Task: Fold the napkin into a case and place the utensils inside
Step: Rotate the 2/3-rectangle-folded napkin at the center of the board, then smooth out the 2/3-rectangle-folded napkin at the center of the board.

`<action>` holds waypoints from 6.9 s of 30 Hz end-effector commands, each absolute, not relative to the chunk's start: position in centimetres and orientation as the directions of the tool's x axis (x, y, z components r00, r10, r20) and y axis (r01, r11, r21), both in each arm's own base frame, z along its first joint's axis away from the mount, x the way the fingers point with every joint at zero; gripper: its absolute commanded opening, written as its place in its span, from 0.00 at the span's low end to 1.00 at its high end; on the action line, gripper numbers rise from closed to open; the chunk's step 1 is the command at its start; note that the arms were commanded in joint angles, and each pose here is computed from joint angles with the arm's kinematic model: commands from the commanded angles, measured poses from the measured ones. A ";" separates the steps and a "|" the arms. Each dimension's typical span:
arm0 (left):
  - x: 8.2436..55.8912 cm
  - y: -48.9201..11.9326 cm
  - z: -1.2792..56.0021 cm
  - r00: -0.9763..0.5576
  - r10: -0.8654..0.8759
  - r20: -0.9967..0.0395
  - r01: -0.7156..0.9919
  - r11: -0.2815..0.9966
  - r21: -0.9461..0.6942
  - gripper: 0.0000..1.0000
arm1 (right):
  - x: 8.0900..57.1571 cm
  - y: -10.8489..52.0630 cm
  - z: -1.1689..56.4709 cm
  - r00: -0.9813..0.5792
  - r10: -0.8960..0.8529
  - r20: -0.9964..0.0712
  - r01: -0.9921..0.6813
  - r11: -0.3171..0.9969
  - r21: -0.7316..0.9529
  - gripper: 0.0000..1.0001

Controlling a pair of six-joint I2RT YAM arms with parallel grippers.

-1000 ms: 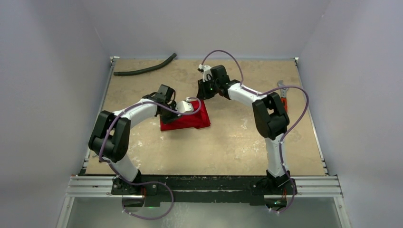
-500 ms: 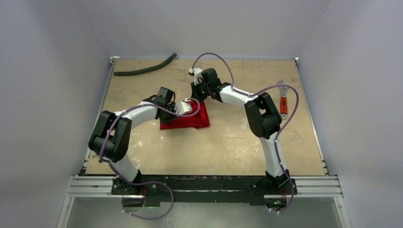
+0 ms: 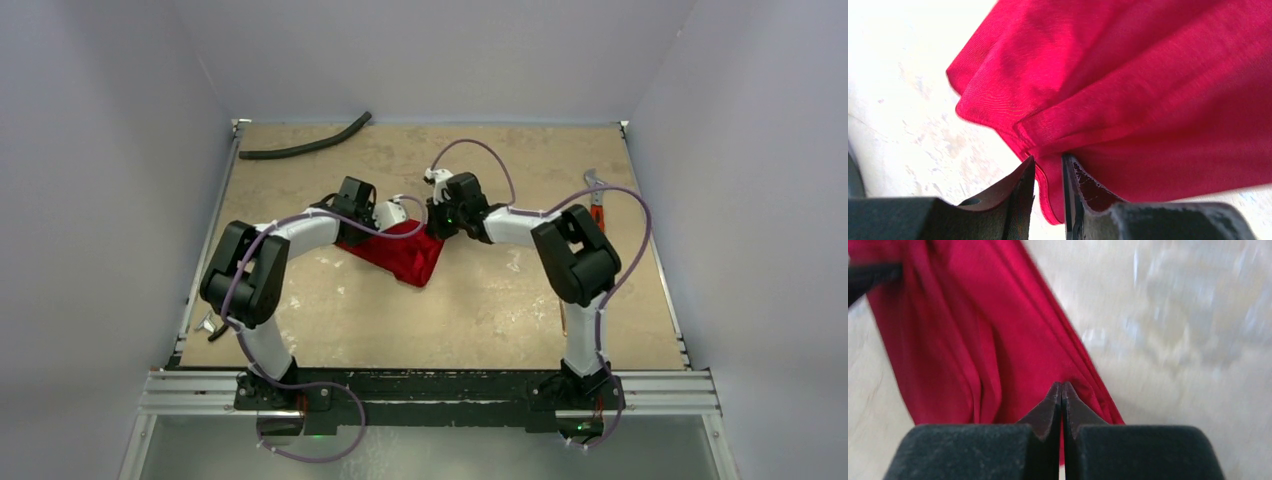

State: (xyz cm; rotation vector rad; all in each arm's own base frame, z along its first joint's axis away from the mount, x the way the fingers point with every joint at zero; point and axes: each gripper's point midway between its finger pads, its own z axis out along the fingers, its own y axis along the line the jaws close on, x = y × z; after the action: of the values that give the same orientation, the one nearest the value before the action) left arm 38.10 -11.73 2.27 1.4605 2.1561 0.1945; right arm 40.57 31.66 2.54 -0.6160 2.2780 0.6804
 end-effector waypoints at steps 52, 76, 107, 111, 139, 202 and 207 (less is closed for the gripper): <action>26.5 -26.1 4.0 -0.323 0.852 -0.411 0.926 0.375 0.050 0.32 | 41.8 34.0 4.2 -0.741 -0.056 -0.670 -0.526 0.668 0.526 0.00; 25.0 -17.3 2.4 0.264 0.963 -0.054 0.864 -0.211 0.457 0.20 | 34.1 26.5 9.4 -0.737 0.137 -0.662 -0.363 0.746 0.559 0.00; 27.7 -18.8 12.2 -0.184 0.733 -0.655 0.789 0.507 0.346 0.65 | 38.9 29.7 10.0 -0.652 0.048 -0.757 -0.397 0.829 0.394 0.00; 28.4 -18.5 10.8 -0.234 0.729 -0.644 0.764 0.547 0.343 0.59 | 37.9 29.4 8.3 -0.679 0.056 -0.732 -0.371 0.835 0.407 0.00; 29.5 -18.7 5.6 -0.268 0.799 -0.538 0.804 0.493 0.331 0.47 | 34.7 27.9 3.9 -0.736 0.061 -0.674 -0.321 0.845 0.427 0.00; 23.7 -18.2 1.4 -0.135 0.915 -0.379 0.954 0.223 0.198 0.00 | 32.8 26.2 1.0 -0.779 0.099 -0.619 -0.224 0.878 0.422 0.00; 24.0 -18.8 2.2 -0.121 0.906 -0.405 0.954 0.219 0.205 0.00 | 32.8 25.7 1.2 -0.775 0.102 -0.624 -0.210 0.889 0.406 0.00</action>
State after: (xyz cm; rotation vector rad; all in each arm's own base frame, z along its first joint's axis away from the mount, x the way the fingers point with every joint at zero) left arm 25.03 -18.39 1.72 1.6770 2.0860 -0.0840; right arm 33.48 27.15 2.13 -0.1123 2.3391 0.6941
